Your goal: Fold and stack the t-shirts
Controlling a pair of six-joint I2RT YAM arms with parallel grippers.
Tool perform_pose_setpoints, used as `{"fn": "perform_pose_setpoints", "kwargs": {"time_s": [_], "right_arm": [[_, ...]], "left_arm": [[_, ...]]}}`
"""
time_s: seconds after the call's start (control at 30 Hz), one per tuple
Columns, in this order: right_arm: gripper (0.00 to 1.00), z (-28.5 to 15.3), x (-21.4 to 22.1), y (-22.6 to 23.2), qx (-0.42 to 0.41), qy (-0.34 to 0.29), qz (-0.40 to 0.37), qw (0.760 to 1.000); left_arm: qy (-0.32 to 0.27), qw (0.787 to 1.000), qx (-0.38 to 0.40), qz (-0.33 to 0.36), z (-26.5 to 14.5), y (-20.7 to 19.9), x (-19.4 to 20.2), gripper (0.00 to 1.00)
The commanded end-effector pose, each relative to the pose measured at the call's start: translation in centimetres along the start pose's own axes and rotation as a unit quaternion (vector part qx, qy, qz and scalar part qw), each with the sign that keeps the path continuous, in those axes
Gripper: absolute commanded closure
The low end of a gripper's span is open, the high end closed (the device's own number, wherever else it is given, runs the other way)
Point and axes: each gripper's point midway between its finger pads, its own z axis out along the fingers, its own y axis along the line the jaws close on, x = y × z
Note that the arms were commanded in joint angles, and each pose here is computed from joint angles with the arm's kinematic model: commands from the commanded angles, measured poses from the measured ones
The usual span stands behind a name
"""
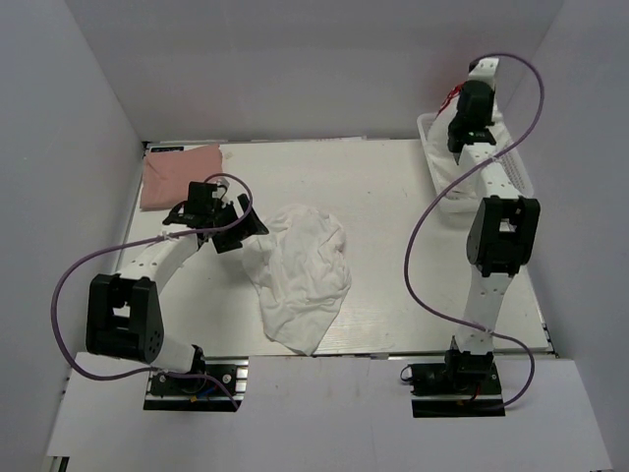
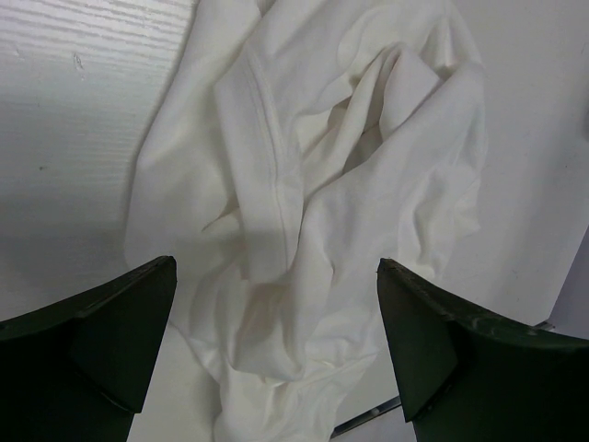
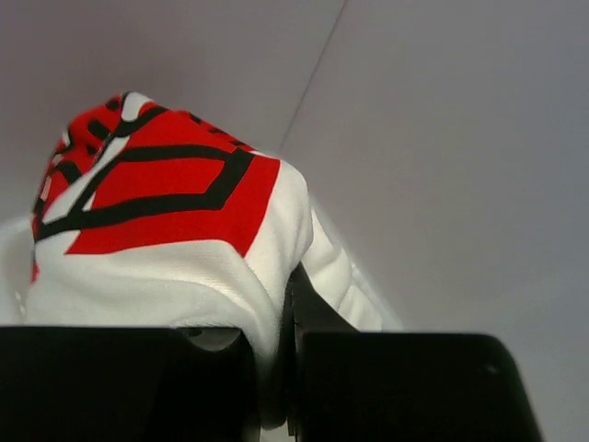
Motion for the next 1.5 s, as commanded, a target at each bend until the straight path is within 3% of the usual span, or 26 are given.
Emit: {"fn": "perform_pose_setpoints", "kwargs": {"time_s": [0.0, 0.1, 0.27, 0.33, 0.47, 0.5, 0.57, 0.6, 0.63, 0.67, 0.77, 0.9, 1.03, 1.2, 1.23, 1.3, 1.37, 1.47], "right_arm": [[1.0, 2.3, 7.7, 2.5, -0.022, 0.086, 0.045, 0.995], [1.0, 3.2, 14.5, 4.3, -0.022, 0.179, 0.092, 0.979], [1.0, 3.3, 21.9, 5.3, -0.043, 0.27, 0.144, 0.951], [1.0, 3.3, 23.7, 5.0, -0.042, 0.3, 0.164, 0.939], [1.0, 3.1, 22.9, 4.3, -0.05, 0.307, 0.183, 0.933], [0.87, 2.8, 23.0, 3.9, -0.049, 0.314, 0.182, 0.93], [0.5, 2.7, 20.6, 2.8, -0.051, 0.299, 0.198, 0.932], [0.38, 2.2, 20.2, 2.3, -0.051, 0.302, 0.196, 0.931], [0.15, 2.1, 17.6, 1.5, -0.055, 0.278, 0.2, 0.938], [0.1, 1.4, 16.0, 0.7, -0.059, 0.267, 0.202, 0.941], [0.1, -0.6, 8.7, -1.6, -0.082, 0.207, 0.201, 0.954], [0.1, -4.9, 2.9, -2.2, -0.148, 0.183, 0.21, 0.949], [0.1, -10.4, -0.2, -2.4, -0.191, 0.172, 0.207, 0.944], [0.1, -17.3, 0.6, 1.4, -0.262, 0.202, 0.185, 0.925], [0.1, -21.3, 0.9, 4.7, -0.318, 0.211, 0.17, 0.909], [0.1, -24.8, 1.2, 7.2, -0.361, 0.22, 0.155, 0.893], [0.1, -30.0, 4.4, 11.3, -0.417, 0.258, 0.104, 0.865], [0.1, -36.0, 10.2, 13.8, -0.456, 0.317, 0.007, 0.832]], "left_arm": [[-0.011, 1.0, 0.002, 0.002, -0.1, -0.9, -1.5, 0.0], [0.001, 1.0, -0.005, -0.003, 0.2, -0.8, -1.4, 0.0], [-0.005, 1.0, -0.014, -0.003, 0.1, -0.6, -1.7, 0.0], [-0.001, 1.0, -0.017, -0.004, 0.1, -0.5, -1.5, 0.0], [-0.005, 1.0, -0.014, -0.007, 0.1, -0.6, -1.7, 0.0], [-0.002, 1.0, -0.01, -0.007, 0.1, -0.8, -1.6, 0.0], [0.0, 1.0, -0.006, -0.007, 0.1, -0.9, -1.5, 0.0], [-0.003, 1.0, -0.004, -0.006, -0.2, -1.1, -1.7, 0.0], [-0.003, 1.0, -0.004, -0.006, -0.2, -1.1, -1.7, 0.0], [-0.012, 1.0, 0.005, 0.002, -0.8, -1.9, -1.8, 0.0], [-0.012, 1.0, -0.009, -0.001, -1.4, -1.2, -1.2, 0.0], [0.008, 0.998, -0.059, -0.02, -1.4, 1.2, 0.7, 0.0], [0.024, 0.996, -0.082, -0.032, -1.2, 2.8, 2.5, 0.0], [0.021, 0.995, -0.078, -0.053, -0.4, 3.8, 3.1, 0.0], [0.022, 0.994, -0.089, -0.054, 0.3, 4.3, 2.8, 0.0], [0.027, 0.995, -0.091, -0.042, 1.0, 4.2, 2.0, 0.0], [0.04, 0.993, -0.099, -0.041, 2.2, 4.6, 1.7, 0.04], [0.048, 0.993, -0.099, -0.031, 3.4, 4.6, 1.5, 0.1]]}}
